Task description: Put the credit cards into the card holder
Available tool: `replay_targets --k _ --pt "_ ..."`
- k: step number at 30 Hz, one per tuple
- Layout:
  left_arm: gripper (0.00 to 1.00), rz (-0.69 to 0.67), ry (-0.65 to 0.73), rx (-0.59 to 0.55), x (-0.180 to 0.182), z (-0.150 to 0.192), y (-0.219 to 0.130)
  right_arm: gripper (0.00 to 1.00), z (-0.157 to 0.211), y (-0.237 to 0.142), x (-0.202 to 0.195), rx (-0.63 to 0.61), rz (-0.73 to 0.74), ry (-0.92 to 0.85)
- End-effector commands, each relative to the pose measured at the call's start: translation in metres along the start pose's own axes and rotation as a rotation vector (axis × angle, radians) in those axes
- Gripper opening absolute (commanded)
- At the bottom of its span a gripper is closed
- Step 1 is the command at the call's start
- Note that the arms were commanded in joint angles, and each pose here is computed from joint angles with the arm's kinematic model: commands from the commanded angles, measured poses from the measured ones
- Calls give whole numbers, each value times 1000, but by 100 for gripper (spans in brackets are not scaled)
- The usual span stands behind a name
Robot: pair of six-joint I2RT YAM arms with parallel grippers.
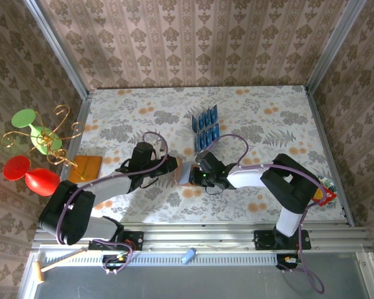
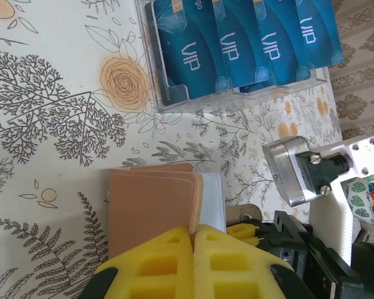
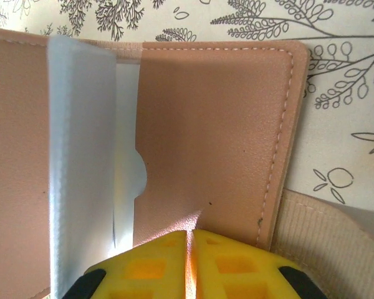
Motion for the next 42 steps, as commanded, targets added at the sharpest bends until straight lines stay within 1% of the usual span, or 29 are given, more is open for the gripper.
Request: replay_targets --k 1,2,5,8,13,16,19,22,25,30,33,34,36,38,40,42 --pt "0 -21 -9 -11 5 1 -1 16 29 7 -33 123 144 18" --pt "0 -40 -8 -16 7 1 -3 17 28 4 -31 120 143 13" --pt "0 -89 5 -25 11 1 -7 27 19 -13 -26 95 136 0" --pt "0 -100 7 -31 14 0 -8 34 8 -37 -22 61 150 -18" --pt "0 -83 -2 -25 14 0 -4 36 -5 -79 -20 -7 177 -32" --pt "0 -72 -12 -20 14 0 -1 36 -11 -93 -18 -48 162 -31" --pt "0 -63 -20 -19 12 2 2 35 -18 -95 -8 -60 125 -38" --pt "0 -57 -20 -20 9 6 4 35 -22 -85 2 -43 91 -42" --pt "0 -69 -11 -15 10 11 6 33 -23 -70 10 -19 88 -61" --pt "0 -110 1 -5 19 12 8 31 -20 -41 9 19 83 -59" --pt "0 -146 19 -1 24 9 7 29 -15 -29 -2 44 122 -50" --pt "4 -168 27 1 25 8 7 29 -12 -25 -6 50 131 -47" --pt "20 -217 48 4 29 6 4 28 -7 -22 -13 57 143 -35" --pt "33 -272 71 9 34 4 1 28 -3 -19 -17 62 148 -25" --pt "40 -326 96 17 37 3 -1 28 0 -19 -20 62 149 -18" --pt "42 -364 116 30 40 2 -1 28 2 -17 -22 63 151 -14"
Point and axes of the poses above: each hand's point on the last joint's axis, 136 mm out from that joint toward the fingers, its own y axis out along the fingers, its own x axis along the line the jaws close on, z = x × y, the point moved 6 cm from there along -y, back along the fingers, and after that the axes turned 9 degrees about -y, right-handed, at the moved point
